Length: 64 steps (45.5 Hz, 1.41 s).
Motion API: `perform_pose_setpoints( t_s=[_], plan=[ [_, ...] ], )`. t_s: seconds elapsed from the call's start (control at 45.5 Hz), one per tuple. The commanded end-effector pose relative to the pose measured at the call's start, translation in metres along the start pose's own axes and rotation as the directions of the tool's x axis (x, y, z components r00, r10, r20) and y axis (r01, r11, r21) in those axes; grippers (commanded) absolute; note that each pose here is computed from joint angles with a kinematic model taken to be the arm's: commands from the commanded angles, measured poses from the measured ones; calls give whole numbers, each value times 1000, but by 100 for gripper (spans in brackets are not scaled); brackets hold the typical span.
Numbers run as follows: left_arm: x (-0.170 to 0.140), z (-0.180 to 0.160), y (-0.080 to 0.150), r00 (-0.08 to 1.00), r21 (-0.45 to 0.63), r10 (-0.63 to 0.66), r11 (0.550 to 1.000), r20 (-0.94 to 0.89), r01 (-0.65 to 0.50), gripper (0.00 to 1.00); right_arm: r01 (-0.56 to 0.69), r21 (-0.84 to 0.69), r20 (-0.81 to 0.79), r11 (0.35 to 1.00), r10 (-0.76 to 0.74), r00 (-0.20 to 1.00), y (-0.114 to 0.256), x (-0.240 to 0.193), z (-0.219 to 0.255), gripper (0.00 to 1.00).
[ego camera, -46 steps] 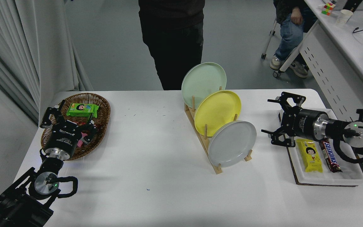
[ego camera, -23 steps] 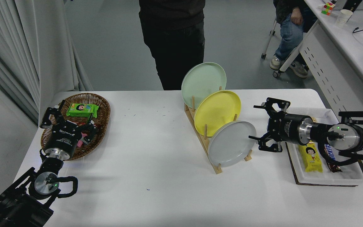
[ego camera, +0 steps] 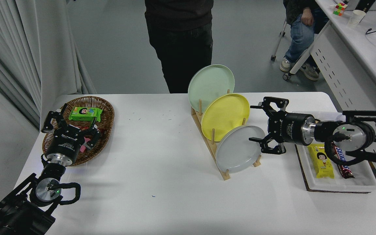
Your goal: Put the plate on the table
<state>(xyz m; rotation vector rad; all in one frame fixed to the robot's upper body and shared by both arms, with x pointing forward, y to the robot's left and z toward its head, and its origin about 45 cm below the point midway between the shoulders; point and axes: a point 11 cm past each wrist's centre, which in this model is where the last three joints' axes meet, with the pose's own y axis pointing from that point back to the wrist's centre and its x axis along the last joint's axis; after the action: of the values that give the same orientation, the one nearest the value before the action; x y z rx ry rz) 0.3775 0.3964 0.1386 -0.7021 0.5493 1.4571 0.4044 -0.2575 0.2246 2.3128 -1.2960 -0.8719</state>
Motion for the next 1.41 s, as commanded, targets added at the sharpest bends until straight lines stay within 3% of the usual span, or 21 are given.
perform_pose_setpoints(
  t_s=[0.0,0.33,0.769,0.967,1.385],
  plan=[
    [0,0,0,1000,0,0,1000,0,0,98,0,7,-19,1000,0,1000,-1,-1,-4,100],
    [0,0,0,1000,0,0,1000,0,0,98,-110,9,-37,994,110,993,-4,9,-5,100],
    [0,0,0,1000,0,0,1000,0,0,98,-140,-63,-79,988,135,988,-24,-14,0,100],
    [0,0,0,1000,0,0,1000,0,0,98,-126,-126,-5,984,127,992,-25,-27,-4,100],
    [0,0,0,1000,0,0,1000,0,0,98,-116,-208,-20,971,114,993,-22,-36,-9,100]
  ],
)
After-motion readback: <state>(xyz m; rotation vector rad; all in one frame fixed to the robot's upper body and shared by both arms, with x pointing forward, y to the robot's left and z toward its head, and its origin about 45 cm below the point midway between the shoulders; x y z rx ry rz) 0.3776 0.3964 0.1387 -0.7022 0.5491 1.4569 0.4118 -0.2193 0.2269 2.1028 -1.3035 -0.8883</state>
